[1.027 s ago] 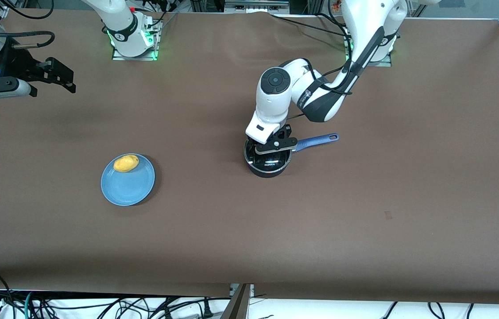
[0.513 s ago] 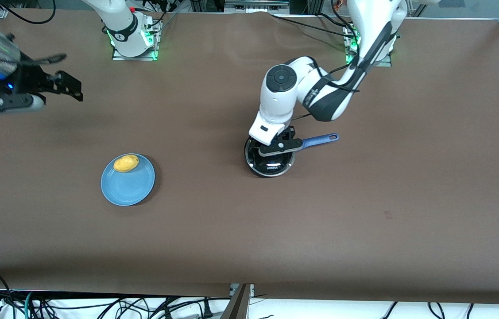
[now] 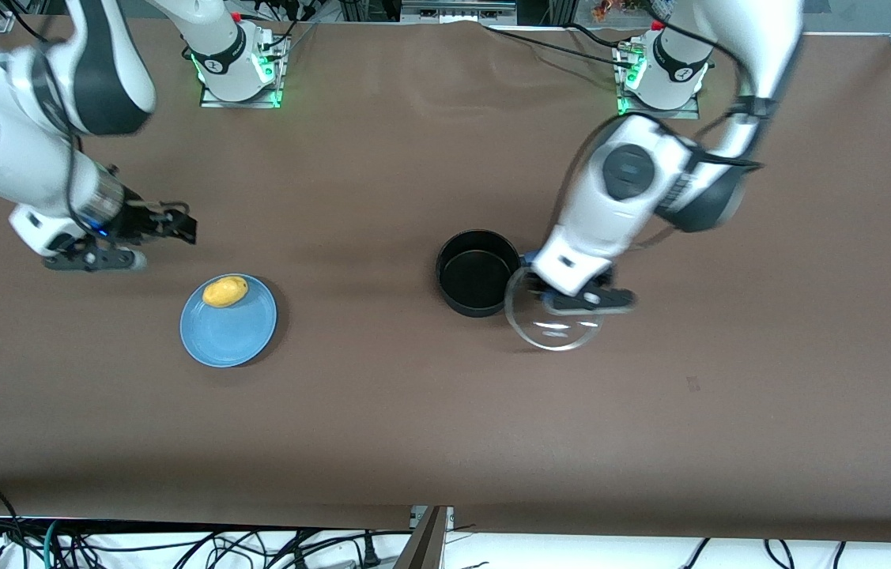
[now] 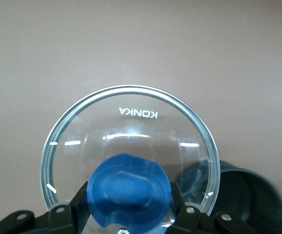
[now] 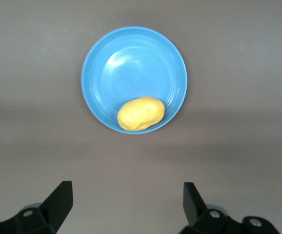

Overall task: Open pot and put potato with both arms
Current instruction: 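Lift the lid with the left gripper while the right gripper reaches the potato, then lower the lid onto the table while the right gripper grasps the potato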

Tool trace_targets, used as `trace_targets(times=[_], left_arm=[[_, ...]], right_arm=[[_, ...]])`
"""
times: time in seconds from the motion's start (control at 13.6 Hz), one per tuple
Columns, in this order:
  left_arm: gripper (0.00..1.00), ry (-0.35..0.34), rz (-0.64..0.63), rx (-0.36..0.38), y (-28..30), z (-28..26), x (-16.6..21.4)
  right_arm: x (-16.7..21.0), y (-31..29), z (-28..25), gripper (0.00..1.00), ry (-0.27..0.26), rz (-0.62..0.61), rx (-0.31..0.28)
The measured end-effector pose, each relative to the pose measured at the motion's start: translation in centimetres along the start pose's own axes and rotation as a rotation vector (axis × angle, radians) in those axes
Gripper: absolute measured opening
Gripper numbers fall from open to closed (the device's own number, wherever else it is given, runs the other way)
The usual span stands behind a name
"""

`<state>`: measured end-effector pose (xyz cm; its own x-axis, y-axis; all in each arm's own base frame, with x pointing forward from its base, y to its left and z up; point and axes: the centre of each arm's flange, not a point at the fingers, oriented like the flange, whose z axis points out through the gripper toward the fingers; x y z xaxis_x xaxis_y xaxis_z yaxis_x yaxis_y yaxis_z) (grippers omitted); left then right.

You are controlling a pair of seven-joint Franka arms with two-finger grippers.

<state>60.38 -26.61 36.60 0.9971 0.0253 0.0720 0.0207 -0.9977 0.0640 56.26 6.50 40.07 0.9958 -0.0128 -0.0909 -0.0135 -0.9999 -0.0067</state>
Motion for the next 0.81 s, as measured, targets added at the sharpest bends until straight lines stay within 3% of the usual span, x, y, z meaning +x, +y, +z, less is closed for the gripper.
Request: trace_targets(times=[0.37, 0.59, 0.81], left_arm=[[0.66, -0.051, 0.211, 0.026, -18.3, 0.9, 2.5], [0.66, -0.097, 0.234, 0.054, -24.3, 3.4, 1.6], [0.66, -0.083, 0.244, 0.07, -28.1, 6.1, 0.3]], right_arm=[[2.5, -0.1, 10.2, 1.0, -0.042, 0.214, -0.027], [3.4, -0.1, 14.8, 1.0, -0.053, 0.33, -0.025], [3.8, 0.5, 17.6, 1.0, -0.059, 0.376, -0.018]])
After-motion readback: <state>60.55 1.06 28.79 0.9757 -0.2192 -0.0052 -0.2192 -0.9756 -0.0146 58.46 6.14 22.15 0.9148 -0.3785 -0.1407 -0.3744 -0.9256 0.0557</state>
